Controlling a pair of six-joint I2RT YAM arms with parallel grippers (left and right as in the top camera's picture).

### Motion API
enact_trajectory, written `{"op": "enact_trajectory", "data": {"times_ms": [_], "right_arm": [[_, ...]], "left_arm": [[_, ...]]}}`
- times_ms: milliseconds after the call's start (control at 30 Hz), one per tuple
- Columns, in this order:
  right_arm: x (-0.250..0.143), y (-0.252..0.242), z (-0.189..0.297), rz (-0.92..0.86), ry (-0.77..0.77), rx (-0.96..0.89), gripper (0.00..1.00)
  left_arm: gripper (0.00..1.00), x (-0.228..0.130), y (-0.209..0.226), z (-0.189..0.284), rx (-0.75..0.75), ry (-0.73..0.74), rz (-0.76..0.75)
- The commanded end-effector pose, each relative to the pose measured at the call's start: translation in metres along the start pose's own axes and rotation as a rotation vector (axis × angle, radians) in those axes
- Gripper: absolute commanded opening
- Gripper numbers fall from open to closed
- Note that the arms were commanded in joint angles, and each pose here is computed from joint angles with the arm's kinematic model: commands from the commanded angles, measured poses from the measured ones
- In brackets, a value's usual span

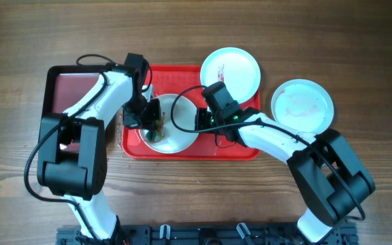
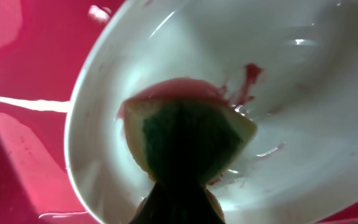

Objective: Clean dirty plates on tray and stack at the side
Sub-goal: 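Scrub the tilted plate with the sponge in the left gripper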

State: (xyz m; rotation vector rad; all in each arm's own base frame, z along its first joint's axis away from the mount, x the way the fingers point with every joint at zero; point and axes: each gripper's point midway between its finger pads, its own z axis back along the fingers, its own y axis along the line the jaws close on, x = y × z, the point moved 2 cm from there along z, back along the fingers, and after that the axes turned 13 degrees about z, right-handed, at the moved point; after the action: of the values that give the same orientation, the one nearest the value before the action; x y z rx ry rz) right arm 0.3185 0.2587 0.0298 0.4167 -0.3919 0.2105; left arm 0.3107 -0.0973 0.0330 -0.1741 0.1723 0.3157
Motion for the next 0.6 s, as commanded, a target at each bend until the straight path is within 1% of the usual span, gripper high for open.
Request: {"op": "enact_trajectory", "data": {"times_ms": [0, 67, 233, 300, 367, 433, 500, 567], "right_arm": [[0.005, 0.008, -0.005, 0.021, 0.002, 0.037, 0.04], [0.005, 0.008, -0.005, 0.021, 0.002, 0.037, 0.04], [0.004, 0.008, -0.005, 0.027, 0.003, 0.041, 0.04], [0.004, 0.009, -0.005, 0.028, 0.006, 0.047, 0.04], [0.004, 0.009, -0.005, 0.028, 0.007, 0.047, 0.04], [0.003, 0.010, -0.004, 0.029, 0.009, 0.054, 0.04], [0.003, 0.010, -0.004, 0.029, 0.009, 0.054, 0.04], [0.003, 0.011, -0.004, 0.030, 0.013, 0.061, 0.04]], "left_arm": [[0.04, -0.007, 0.006, -0.017, 0.017, 0.006, 0.036], [0.04, -0.008, -0.003, -0.025, 0.005, -0.020, 0.016], [0.04, -0.029, -0.057, -0.057, -0.025, -0.118, -0.190], [0.04, -0.020, -0.059, -0.058, 0.056, -0.236, -0.135], [0.04, -0.003, -0.056, -0.052, 0.111, -0.361, -0.078], [0.04, 0.015, -0.052, -0.044, 0.129, -0.451, -0.055], [0.04, 0.031, -0.058, -0.034, 0.087, -0.504, -0.023], [0.04, 0.040, -0.070, -0.023, 0.021, -0.496, -0.002]]}}
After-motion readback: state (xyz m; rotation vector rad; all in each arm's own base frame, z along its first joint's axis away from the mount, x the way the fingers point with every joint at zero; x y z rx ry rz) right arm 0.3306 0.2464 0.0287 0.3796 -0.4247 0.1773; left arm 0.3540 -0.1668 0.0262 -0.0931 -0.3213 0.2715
